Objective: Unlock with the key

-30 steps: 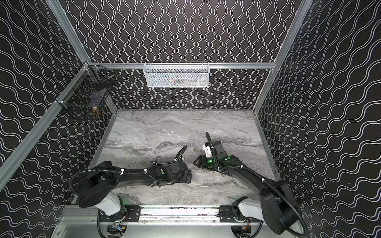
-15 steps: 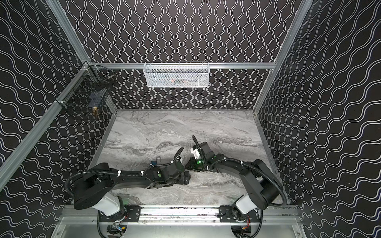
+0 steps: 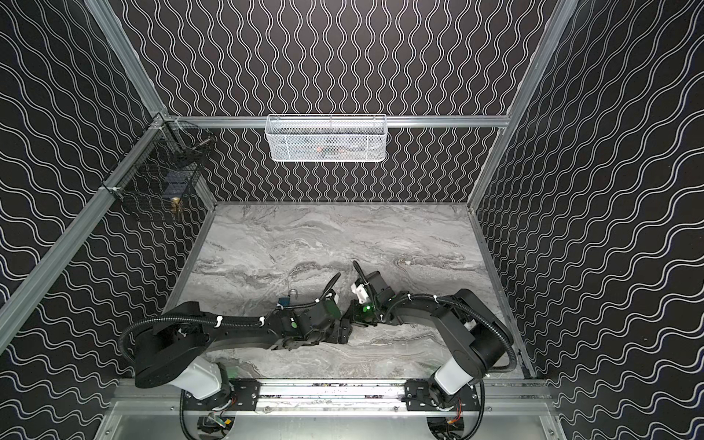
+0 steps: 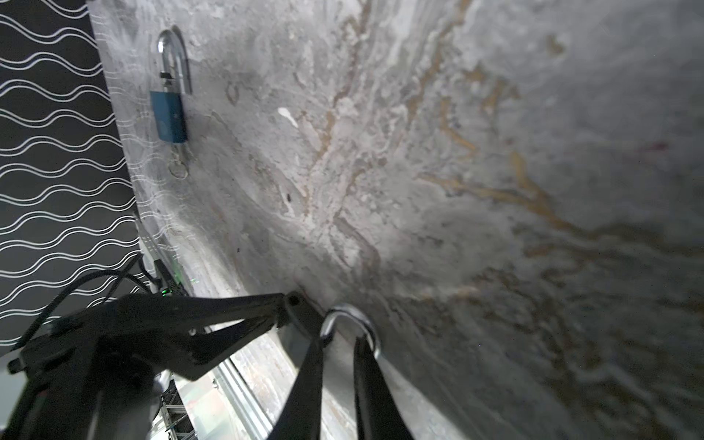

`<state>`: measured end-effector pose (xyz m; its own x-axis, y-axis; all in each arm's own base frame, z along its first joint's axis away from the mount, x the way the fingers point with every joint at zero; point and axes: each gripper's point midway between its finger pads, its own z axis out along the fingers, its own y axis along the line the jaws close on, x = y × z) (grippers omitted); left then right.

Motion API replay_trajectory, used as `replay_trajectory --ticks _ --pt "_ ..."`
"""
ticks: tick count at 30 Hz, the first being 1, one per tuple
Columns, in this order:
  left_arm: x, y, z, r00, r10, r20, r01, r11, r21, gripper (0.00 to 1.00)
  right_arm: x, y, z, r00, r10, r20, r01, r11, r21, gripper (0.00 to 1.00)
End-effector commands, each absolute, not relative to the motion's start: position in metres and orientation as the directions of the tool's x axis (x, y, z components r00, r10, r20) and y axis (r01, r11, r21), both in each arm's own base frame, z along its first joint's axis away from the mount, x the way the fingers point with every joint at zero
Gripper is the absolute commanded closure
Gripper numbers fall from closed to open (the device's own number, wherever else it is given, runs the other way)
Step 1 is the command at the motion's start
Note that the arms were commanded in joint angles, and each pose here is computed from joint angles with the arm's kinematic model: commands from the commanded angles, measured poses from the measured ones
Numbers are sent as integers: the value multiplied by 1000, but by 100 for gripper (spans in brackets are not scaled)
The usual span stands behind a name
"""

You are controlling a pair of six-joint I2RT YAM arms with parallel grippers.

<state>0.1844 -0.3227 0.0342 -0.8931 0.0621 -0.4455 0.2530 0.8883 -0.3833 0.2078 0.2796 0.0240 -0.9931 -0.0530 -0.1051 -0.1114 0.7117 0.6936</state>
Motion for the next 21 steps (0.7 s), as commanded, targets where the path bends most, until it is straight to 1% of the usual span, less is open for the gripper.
replay_trajectory --ticks 1,4,6,9,12,15,18,21 --pt "189 -329 41 -885 37 -465 252 877 -410 11 203 281 17 -994 -67 -88 -109 713 693 82" --pt "190 -328 44 -882 27 -470 247 876 -414 11 206 280 13 -995 -62 -82 -101 726 681 82" --pt "190 -323 46 -881 27 -472 241 884 -401 8 207 279 11 -995 -59 -81 -99 736 670 82" --pt "192 -317 59 -865 21 -501 251 883 -397 5 209 276 18 -992 -56 -109 -114 745 657 81" --pt "194 -310 76 -843 13 -537 272 873 -406 4 211 281 41 -986 -58 -153 -149 707 692 76" --pt "199 -297 99 -809 7 -588 292 873 -391 3 218 282 70 -974 -43 -220 -190 681 707 70" --pt "210 -264 118 -774 -4 -633 251 916 -313 3 230 267 90 -960 0 -280 -198 706 680 62" --pt "230 -219 136 -728 -21 -685 177 960 -218 2 253 229 105 -933 76 -352 -165 778 606 51"
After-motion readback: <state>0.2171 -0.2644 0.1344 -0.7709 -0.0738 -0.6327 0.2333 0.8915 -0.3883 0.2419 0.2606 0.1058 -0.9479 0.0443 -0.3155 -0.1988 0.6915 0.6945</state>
